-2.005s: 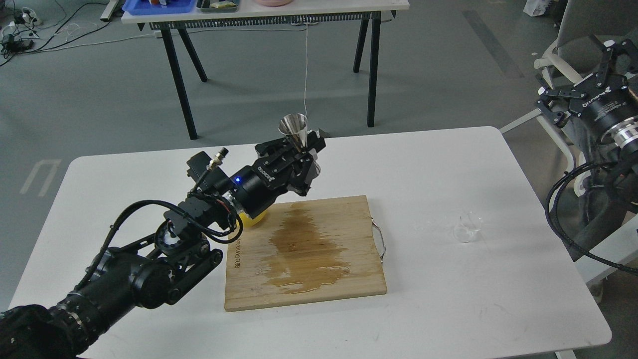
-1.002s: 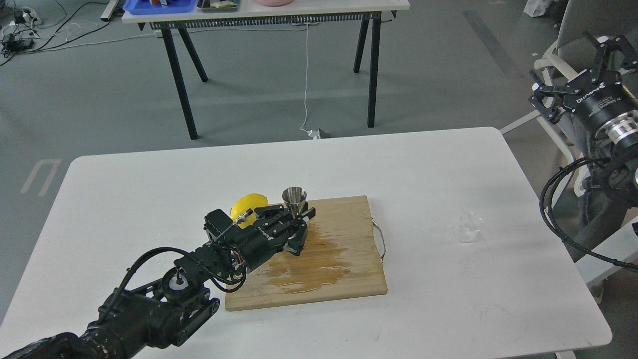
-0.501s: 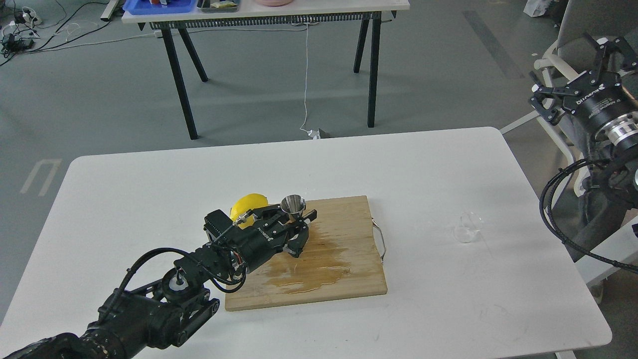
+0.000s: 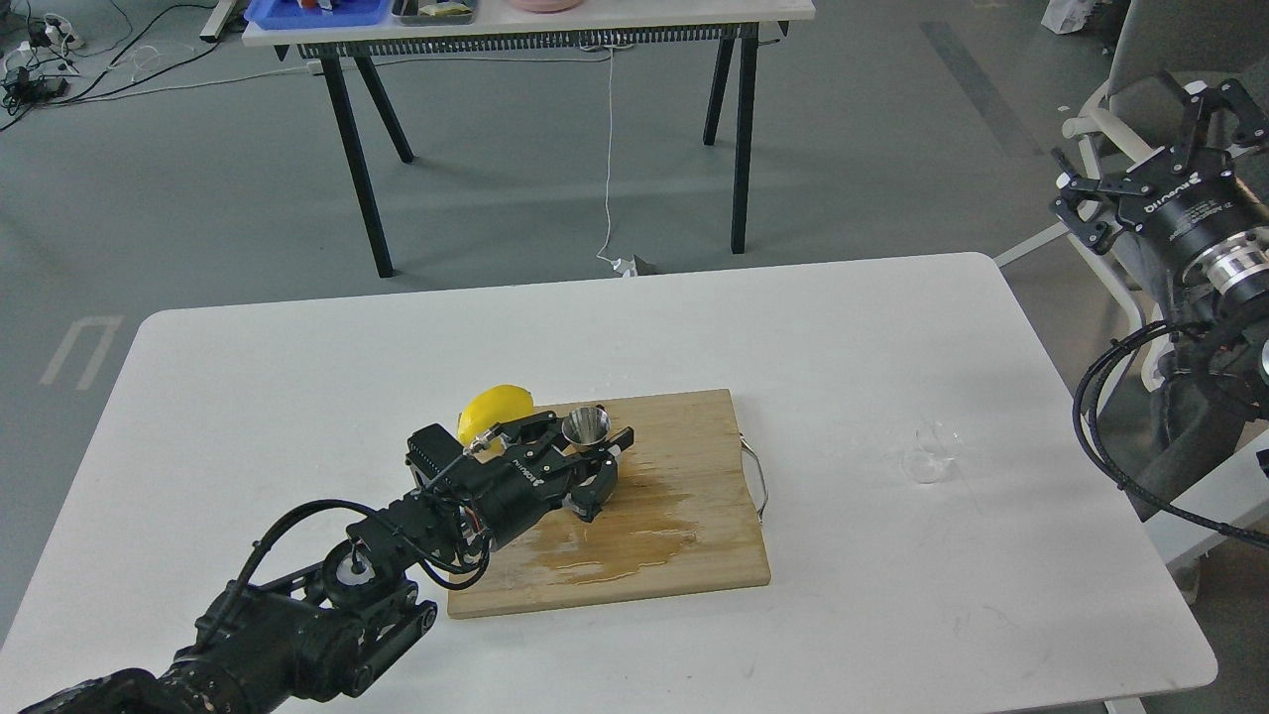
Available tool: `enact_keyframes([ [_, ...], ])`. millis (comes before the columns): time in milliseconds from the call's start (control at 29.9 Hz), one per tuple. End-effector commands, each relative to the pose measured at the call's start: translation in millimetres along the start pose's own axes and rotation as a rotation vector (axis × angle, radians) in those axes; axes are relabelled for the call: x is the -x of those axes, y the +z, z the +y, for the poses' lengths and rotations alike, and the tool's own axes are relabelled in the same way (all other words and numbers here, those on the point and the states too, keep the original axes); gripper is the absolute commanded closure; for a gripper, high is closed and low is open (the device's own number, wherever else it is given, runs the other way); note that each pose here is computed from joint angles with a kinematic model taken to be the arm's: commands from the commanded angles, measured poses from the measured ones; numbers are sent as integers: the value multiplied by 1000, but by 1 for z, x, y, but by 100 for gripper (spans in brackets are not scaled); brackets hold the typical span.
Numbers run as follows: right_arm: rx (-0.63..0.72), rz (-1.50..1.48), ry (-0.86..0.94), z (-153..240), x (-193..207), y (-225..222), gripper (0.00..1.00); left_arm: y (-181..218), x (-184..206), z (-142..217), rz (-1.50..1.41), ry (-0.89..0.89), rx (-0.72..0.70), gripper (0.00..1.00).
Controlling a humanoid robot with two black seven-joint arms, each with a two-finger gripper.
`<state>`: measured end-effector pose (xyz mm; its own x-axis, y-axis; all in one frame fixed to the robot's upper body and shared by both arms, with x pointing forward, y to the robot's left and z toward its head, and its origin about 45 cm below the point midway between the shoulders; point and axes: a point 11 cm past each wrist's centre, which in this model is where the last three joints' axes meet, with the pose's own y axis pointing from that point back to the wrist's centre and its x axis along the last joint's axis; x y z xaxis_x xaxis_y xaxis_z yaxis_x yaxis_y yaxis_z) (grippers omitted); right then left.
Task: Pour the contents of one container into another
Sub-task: 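Lower the jigger onto the cutting board beside the lemon and release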
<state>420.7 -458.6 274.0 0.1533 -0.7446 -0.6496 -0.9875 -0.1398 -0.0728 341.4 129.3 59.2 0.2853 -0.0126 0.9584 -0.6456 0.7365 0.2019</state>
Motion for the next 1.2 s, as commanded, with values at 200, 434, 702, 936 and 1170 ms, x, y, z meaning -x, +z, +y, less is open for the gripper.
enact_keyframes([
  [200, -3, -1, 0, 0, 0, -1, 2, 2, 0, 0, 1, 1, 4, 20],
  [434, 1, -1, 2, 1, -1, 1, 2, 3, 4, 1, 8, -2, 5, 4],
  [702, 2, -1, 5, 2, -2, 1, 2, 6, 16, 8, 29, -20, -3, 2],
  [936, 2, -1, 5, 2, -2, 1, 2, 10, 25, 13, 47, -32, -6, 2],
  [1170, 2, -1, 3, 2, -2, 1, 2, 11, 27, 14, 53, -32, -7, 2],
])
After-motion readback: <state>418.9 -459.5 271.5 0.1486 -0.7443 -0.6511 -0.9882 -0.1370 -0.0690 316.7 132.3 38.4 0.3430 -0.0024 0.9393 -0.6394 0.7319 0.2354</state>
